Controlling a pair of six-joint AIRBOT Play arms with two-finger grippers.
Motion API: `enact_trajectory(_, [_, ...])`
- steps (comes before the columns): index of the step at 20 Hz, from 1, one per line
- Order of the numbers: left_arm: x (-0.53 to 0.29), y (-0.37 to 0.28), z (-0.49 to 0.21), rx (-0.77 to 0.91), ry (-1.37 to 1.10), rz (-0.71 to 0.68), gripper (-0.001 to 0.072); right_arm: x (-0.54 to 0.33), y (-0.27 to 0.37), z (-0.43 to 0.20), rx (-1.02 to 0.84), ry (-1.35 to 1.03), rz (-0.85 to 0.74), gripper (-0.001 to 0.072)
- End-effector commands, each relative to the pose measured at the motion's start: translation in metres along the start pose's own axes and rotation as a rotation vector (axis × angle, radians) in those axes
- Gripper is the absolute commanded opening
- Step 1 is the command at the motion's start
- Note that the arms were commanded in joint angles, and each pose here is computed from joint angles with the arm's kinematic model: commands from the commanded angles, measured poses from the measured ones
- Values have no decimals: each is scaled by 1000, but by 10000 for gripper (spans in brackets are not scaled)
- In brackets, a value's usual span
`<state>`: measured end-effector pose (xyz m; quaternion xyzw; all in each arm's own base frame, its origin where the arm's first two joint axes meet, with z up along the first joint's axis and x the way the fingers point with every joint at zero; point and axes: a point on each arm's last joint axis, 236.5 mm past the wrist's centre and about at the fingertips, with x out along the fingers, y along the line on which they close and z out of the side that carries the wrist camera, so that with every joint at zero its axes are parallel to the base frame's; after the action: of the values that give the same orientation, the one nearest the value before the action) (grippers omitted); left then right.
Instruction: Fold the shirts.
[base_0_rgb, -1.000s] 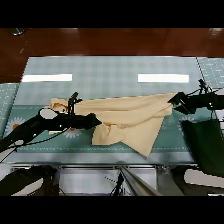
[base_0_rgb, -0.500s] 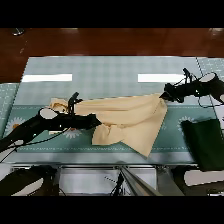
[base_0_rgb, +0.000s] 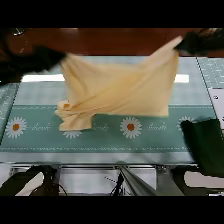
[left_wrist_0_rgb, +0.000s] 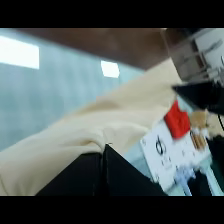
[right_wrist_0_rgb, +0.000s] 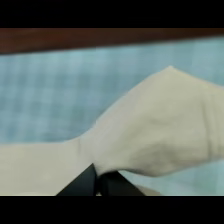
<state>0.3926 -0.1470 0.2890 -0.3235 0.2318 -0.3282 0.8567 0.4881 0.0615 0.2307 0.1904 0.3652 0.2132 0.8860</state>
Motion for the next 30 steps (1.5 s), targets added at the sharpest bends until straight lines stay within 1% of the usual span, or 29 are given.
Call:
enact_trajectory(1, [-97, -117, 113, 309, -303, 13, 22, -112, 89, 51, -226, -232, -13, 24])
enact_trajectory(3, [-140, -169, 134, 463, -403, 74, 22, -167, 120, 49, -306, -333, -59, 24])
enact_trajectory(5, [-177, -210, 138, 595, -480, 143, 22, -218, 140, 37, -383, -414, -140, 24])
enact_trajectory(8, [-224, -245, 130, 711, -599, 253, 22, -290, 164, 12, -465, -530, -264, 24])
enact_trajectory(11, [-269, -259, 119, 734, -708, 378, 22, -334, 178, -24, -483, -565, -333, 24])
enact_trajectory(13, [-296, -269, 108, 777, -764, 451, 22, -348, 185, -47, -483, -563, -345, 24])
enact_trajectory(16, [-311, -262, 87, 787, -731, 540, 22, -347, 182, -76, -457, -527, -343, 24])
enact_trajectory(18, [-302, -234, 81, 742, -645, 598, 23, -329, 167, -94, -412, -462, -340, 24])
enact_trajectory(20, [-277, -186, 78, 656, -520, 635, 22, -296, 142, -112, -352, -359, -330, 24])
enact_trajectory(24, [-211, -46, 54, 406, -229, 711, 23, -197, 103, -154, -221, -109, -178, 24])
enact_trajectory(27, [-163, 50, 34, 252, -101, 725, 23, -123, 58, -168, -90, -38, -118, 24])
enact_trajectory(30, [-111, 123, 21, 159, -1, 723, 23, -56, 14, -163, -5, 14, -90, 24])
